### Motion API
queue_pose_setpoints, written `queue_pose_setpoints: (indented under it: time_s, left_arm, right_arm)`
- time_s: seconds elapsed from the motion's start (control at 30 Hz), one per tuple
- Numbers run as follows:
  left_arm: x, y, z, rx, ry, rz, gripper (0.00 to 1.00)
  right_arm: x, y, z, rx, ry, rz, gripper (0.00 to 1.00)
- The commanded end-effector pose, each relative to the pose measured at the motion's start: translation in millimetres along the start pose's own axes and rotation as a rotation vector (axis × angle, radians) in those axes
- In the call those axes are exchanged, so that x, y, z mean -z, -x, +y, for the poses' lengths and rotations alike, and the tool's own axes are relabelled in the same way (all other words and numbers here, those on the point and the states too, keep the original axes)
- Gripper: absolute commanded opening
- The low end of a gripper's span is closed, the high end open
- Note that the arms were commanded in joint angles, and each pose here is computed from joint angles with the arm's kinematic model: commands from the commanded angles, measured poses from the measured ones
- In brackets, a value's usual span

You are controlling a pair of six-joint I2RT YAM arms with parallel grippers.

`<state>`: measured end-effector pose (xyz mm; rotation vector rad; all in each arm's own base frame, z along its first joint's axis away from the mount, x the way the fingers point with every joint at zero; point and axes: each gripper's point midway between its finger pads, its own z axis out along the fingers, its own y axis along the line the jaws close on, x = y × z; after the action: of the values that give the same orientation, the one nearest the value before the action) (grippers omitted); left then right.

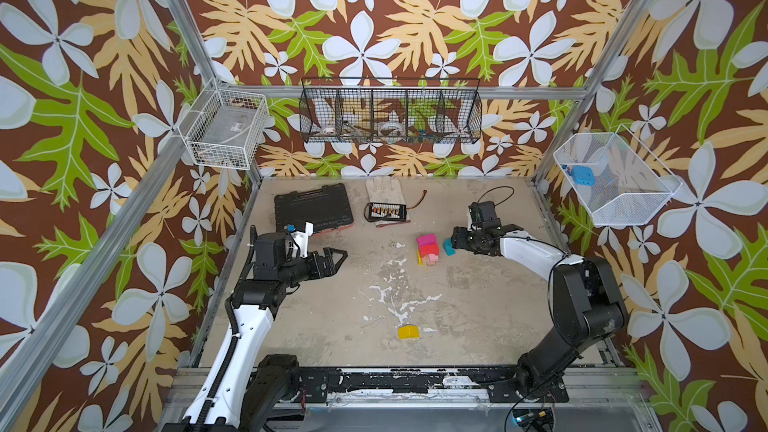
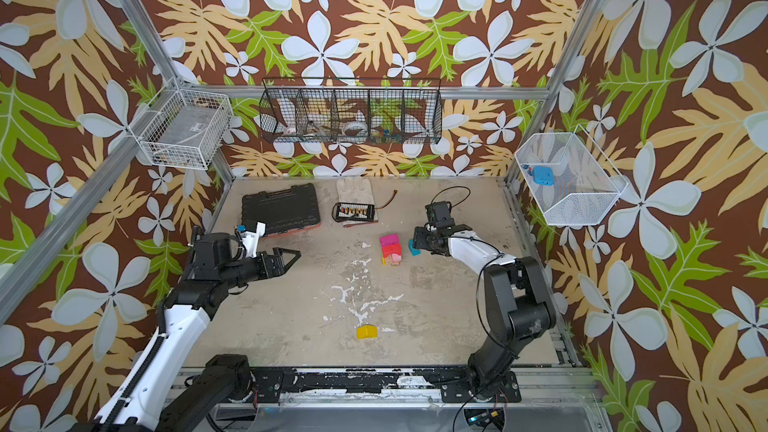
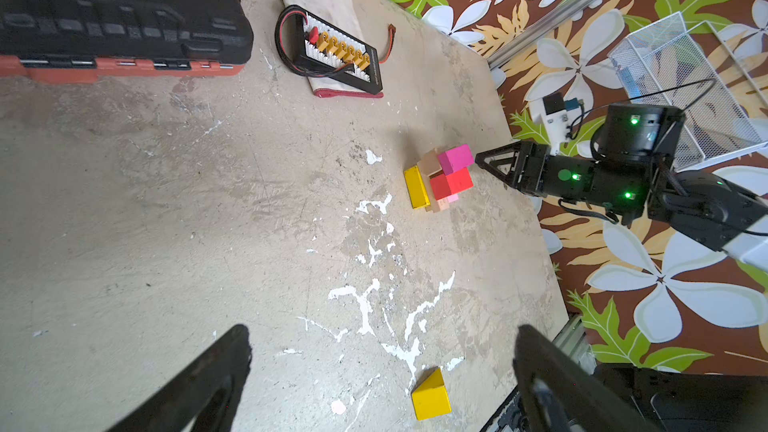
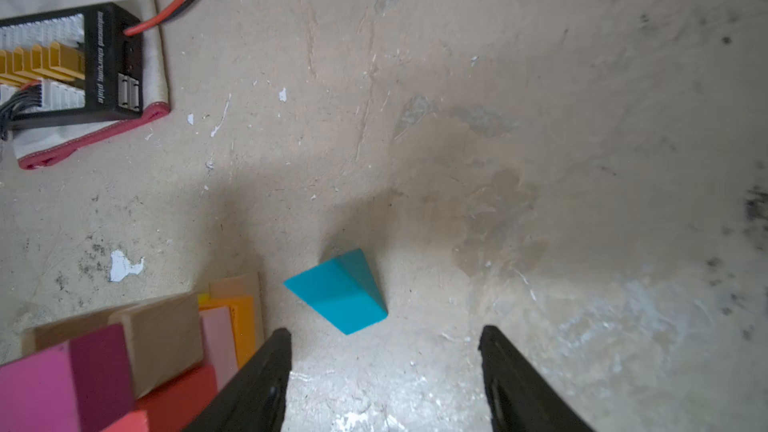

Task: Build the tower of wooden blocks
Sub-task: 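Move the right gripper to the teal triangular block beside the stack, then grasp the teal triangular block with the right gripper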

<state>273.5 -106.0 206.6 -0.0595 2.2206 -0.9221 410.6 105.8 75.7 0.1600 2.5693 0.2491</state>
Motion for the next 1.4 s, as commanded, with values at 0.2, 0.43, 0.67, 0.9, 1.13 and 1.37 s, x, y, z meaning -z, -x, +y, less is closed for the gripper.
queue_pose_setpoints:
  time_s: [0.2,0.43,0.67,0.9,1.13,1.37]
  left_arm:
    - [-0.7,2.7,0.8,-0.003,0.006,-0.010,1.00]
    - [-0.6,2.9,1.0,-0.003,0.008,-0.011,1.00]
    - [-0.9,2.7,1.4,-0.001,0.009,-0.009,1.00]
    - [-1.1,2.5,1.3,-0.001,0.008,-0.008,1.00]
    - [-1.3,2.4,2.1,0.001,0.011,-0.008,1.00]
    - [-0.8,2.9,1.5,0.000,0.010,-0.010,1.00]
  right_arm:
    - [-13.3,4.9,23.1,0.051,0.077,-0.005,0.74]
    - [-24.7,4.2,22.0,0.057,0.062,0.001,0.71]
    - [-37.9,2.0,22.2,0.060,0.060,0.024,0.65]
    - [-44.5,1.2,19.2,0.058,0.041,0.033,0.51]
    - [-58.3,-4.5,16.9,0.077,-0.006,0.063,0.33]
    - [-55.5,-7.1,9.7,0.072,-0.044,0.069,0.25]
